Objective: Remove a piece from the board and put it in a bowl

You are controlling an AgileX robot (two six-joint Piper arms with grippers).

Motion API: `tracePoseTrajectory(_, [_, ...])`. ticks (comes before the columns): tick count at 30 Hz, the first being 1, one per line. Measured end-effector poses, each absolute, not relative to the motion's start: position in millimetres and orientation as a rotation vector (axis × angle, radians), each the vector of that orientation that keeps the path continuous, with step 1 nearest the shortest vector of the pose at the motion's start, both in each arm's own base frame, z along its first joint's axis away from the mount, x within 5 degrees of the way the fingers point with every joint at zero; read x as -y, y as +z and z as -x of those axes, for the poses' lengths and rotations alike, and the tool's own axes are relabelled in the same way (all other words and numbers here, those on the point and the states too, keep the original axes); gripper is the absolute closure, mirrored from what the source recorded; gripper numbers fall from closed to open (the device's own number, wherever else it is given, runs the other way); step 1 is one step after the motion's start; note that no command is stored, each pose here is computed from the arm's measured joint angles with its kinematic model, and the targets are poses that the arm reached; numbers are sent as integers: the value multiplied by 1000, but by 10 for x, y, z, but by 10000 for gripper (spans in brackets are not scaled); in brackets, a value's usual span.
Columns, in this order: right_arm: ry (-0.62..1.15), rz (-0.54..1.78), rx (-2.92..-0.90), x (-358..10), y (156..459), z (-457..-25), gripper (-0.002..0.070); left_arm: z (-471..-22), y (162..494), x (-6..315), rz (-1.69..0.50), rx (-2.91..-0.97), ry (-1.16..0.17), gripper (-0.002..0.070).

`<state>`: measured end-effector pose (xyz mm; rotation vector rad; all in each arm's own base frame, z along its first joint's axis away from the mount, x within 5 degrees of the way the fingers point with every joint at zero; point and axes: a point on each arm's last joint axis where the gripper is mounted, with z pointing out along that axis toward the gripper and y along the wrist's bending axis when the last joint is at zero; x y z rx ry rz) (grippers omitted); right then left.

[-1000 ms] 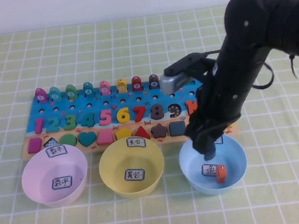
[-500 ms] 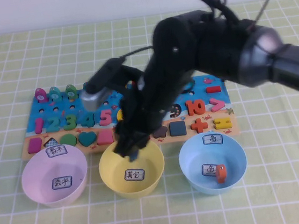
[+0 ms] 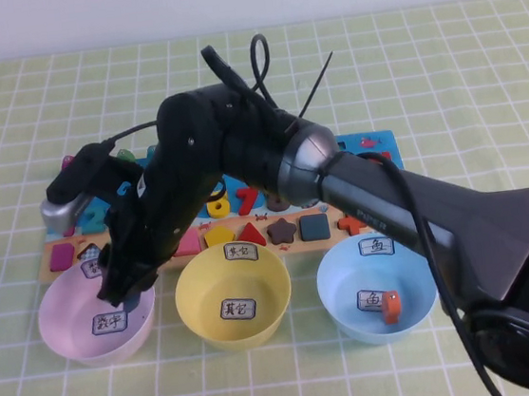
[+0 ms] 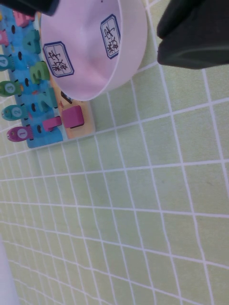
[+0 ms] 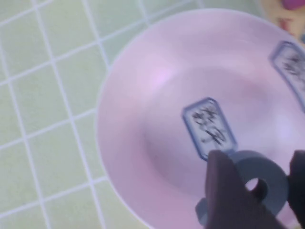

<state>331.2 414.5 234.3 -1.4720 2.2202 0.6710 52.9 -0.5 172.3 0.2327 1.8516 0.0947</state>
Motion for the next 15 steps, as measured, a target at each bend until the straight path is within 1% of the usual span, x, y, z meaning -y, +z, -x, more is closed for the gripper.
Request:
tracePoseTrajectory(4, [736,1491,-2185,-4195,2300,-3300,445,-529,1723,5,-233,-1852,95,680])
tracePoseTrajectory(8, [765,1469,-2163,-4228,2296,-3313,444,-529,1723,5,-233,-1852,95,680])
tracePoseTrajectory(9, [772,1464,-2162,-4235,2287,-3315,433,-529,1723,5,-233,-1852,95,680])
tracePoseTrajectory(10, [778,1463,-2162,-4239,2281,-3314,415,-529,1723,5,-233,-1852,95,680])
tracePoseTrajectory(14, [786,1460,-2157,-4245,2282,-3314,260,-529,1723,5,-233,-1852,95,680])
tracePoseTrajectory(15, [785,1457,-2154,-4247,2284,-3317,238,-529,1723,5,-233,-1852,95,680])
